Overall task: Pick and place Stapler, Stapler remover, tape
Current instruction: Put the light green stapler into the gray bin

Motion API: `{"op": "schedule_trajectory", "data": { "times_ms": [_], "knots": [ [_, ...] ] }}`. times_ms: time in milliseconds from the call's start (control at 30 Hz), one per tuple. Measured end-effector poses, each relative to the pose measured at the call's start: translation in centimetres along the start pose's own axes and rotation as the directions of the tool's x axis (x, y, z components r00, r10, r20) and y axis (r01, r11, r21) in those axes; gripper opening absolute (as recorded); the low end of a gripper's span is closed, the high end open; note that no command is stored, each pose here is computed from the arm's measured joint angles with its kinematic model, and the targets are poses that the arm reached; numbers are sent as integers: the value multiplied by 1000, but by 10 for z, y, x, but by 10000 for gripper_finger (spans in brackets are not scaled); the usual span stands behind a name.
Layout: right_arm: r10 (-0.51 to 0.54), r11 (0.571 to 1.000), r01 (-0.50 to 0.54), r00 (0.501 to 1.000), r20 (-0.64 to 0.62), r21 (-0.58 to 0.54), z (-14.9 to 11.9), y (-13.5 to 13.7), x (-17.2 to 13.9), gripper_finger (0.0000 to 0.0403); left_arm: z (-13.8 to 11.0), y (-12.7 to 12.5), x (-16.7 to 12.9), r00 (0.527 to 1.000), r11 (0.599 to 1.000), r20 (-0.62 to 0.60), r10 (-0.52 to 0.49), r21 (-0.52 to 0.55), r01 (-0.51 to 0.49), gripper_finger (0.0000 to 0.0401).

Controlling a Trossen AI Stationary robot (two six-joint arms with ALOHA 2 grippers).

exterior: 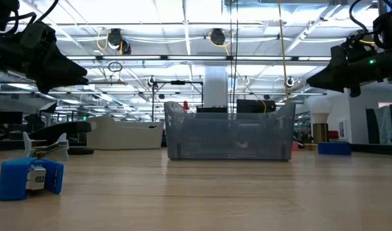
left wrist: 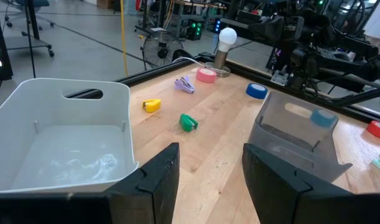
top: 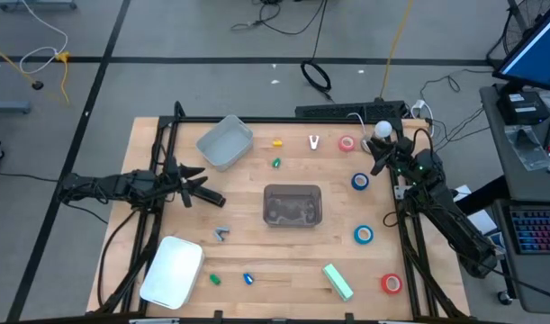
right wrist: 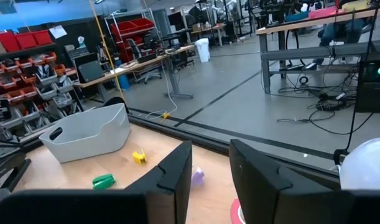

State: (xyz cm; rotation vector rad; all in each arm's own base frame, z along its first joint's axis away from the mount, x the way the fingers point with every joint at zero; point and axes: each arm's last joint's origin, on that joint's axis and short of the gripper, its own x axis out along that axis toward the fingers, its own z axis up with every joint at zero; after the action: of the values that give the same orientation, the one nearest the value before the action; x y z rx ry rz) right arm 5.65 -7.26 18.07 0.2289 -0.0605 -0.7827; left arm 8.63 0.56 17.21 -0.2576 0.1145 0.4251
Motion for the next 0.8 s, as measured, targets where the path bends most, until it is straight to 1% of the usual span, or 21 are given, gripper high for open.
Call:
{"op": "schedule_trajectory", "data": {
  "times_ms": [133,267,367,500,533,633,733,800],
  "knots": [
    [1,1000,-1,1000,2,0,1,0,0,100,0,0,0,1000,1000,0,1,5,-1,175],
    [1,1000,-1,1000,4,-1,1,0,0,100,0,0,0,1000,996,1,1,94,-1,175],
    [1,1000,-1,1000,6,-1,1,0,0,100,0,0,0,1000,991,0,1,132,-1,175],
    [2,1000,-2,1000,9,1,2,0,0,100,0,0,0,1000,992,0,2,127,-2,175],
    [3,1000,-3,1000,9,15,2,1,0,100,0,0,0,1000,992,0,2,125,-2,175],
    [5,988,-6,1000,8,153,2,1,0,100,0,0,0,1000,991,1,2,137,-2,175],
    [6,950,-8,1000,9,311,2,1,0,100,0,0,0,1000,992,3,1,129,-1,175],
    [5,928,-8,1000,10,372,2,1,0,100,1,0,0,1000,993,6,0,121,0,175]
  ]
}}
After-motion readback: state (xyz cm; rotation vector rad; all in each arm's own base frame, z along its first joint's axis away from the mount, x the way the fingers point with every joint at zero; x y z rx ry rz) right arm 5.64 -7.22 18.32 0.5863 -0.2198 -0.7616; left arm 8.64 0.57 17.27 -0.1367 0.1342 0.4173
